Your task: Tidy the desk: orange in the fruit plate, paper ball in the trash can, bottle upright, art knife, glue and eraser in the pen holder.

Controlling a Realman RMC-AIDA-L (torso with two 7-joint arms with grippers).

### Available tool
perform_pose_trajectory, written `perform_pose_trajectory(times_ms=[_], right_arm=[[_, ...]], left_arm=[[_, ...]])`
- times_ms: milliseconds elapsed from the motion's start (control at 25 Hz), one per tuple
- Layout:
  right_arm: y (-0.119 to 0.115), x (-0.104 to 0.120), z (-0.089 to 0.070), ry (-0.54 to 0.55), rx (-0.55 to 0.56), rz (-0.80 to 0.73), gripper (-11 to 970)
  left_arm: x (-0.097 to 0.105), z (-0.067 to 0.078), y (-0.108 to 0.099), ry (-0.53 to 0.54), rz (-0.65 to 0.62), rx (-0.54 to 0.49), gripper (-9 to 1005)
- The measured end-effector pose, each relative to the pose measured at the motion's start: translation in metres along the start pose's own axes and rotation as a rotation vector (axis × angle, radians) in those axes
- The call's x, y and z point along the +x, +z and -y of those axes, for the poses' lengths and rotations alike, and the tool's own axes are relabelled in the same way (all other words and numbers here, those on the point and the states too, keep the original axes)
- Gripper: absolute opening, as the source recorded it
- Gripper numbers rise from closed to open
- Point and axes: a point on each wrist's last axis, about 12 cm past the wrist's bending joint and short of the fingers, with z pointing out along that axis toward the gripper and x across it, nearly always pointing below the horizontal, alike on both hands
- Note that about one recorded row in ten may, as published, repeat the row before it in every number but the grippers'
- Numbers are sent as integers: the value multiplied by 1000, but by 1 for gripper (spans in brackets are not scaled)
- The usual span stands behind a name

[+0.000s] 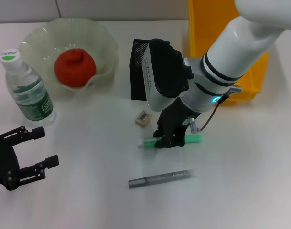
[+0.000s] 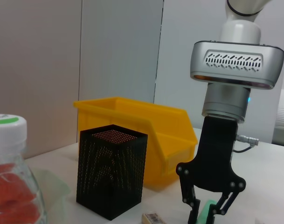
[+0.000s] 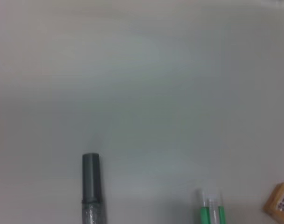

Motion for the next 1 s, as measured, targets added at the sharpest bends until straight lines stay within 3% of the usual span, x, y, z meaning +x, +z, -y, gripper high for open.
perform_pose_trajectory(times_ms=[280, 560, 1000], right_arm=[[-22, 1, -1, 26, 9, 140, 172], [-42, 15, -5, 69, 20, 433, 173], [-26, 49, -27, 97, 119, 897, 173]], left_arm=[[0, 0, 0, -4, 2, -3, 768], [-1, 1, 0, -6, 12, 1, 769], [-2, 2, 2, -6, 30, 7, 768]])
